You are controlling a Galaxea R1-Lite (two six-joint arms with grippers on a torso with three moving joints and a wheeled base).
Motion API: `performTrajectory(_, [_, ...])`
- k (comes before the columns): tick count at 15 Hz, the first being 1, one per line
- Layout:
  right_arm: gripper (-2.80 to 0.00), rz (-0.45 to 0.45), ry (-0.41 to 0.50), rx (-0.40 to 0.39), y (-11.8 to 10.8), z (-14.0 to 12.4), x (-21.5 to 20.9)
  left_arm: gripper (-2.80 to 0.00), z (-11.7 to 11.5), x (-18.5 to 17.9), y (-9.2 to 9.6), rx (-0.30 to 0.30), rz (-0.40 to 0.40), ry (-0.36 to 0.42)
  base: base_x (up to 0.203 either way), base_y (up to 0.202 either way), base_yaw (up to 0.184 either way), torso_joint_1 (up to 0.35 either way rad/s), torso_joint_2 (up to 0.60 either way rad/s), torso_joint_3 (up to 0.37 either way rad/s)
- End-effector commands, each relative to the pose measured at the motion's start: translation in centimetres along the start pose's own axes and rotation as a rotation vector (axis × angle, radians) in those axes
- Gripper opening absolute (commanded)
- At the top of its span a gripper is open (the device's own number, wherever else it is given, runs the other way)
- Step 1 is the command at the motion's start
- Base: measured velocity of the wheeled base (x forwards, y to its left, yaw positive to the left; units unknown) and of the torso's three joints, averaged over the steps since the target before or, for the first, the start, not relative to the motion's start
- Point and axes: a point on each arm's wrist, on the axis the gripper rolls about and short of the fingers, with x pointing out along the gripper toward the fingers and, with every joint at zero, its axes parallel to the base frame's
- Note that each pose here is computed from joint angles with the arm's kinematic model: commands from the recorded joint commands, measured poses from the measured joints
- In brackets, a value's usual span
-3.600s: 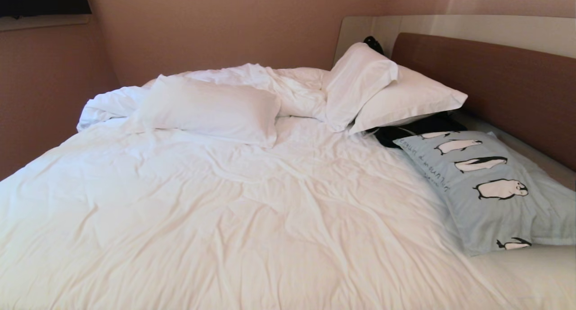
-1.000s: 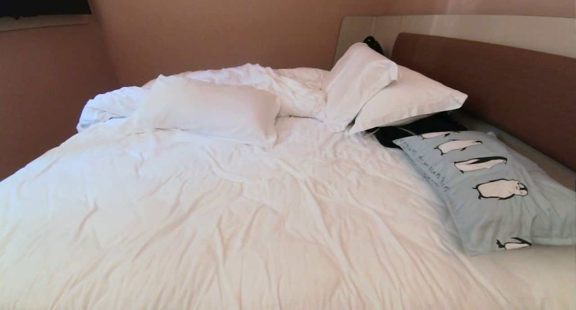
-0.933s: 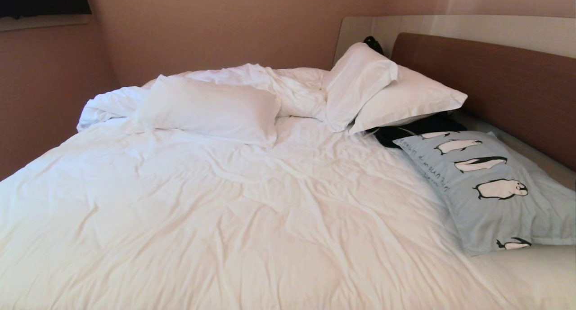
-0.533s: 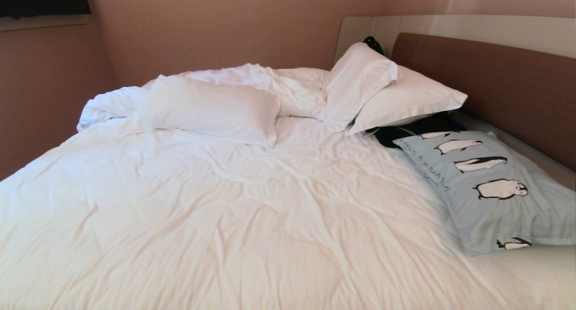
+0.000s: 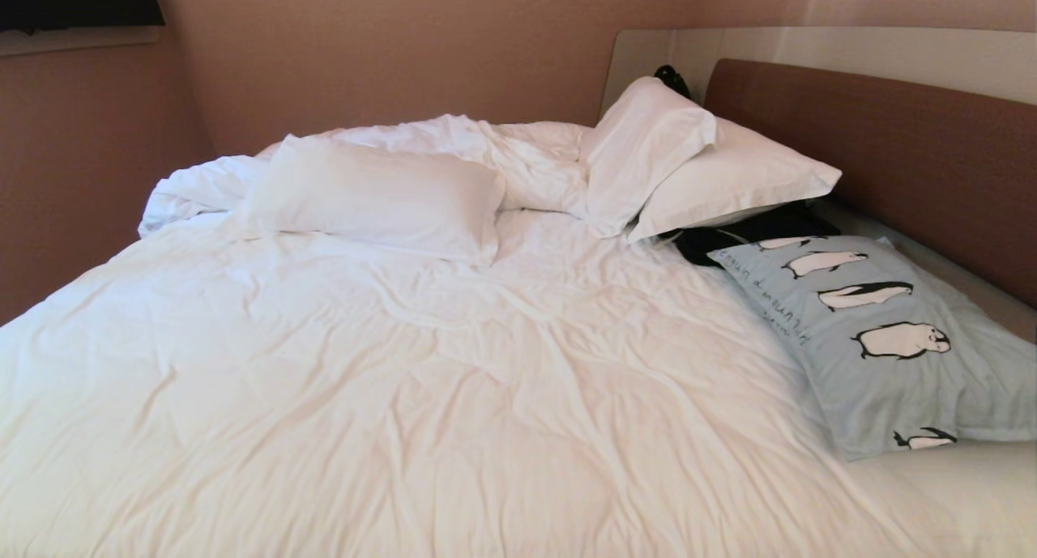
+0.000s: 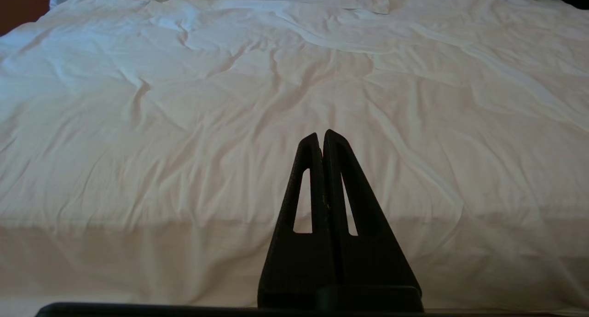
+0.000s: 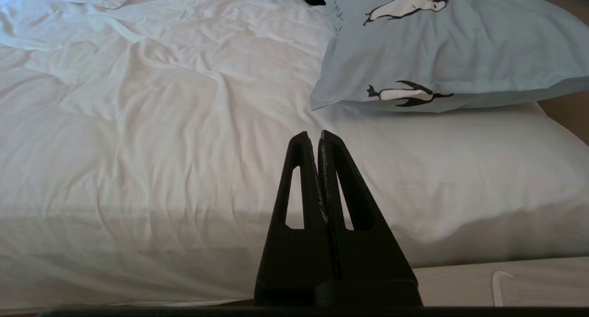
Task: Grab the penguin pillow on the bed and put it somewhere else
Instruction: Pick up the pillow
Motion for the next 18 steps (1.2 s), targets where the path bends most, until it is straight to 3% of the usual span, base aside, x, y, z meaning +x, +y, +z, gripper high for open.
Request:
performTrajectory(1, [-2.8,0.0,0.001,0.001,0.0,-0.02,0.0,-2.8,0.01,0.0,0.0,0.0,0.0,-0.001,0.0,0.0,0.0,0.0,0.0,0.0])
performTrajectory(18, [-2.8,0.0,0.0,-0.003,0.0,-0.03,0.01,-2.8,0.0,0.0,0.0,0.0,0.001,-0.001,0.0,0.0,0.0,0.0,0.0,0.0])
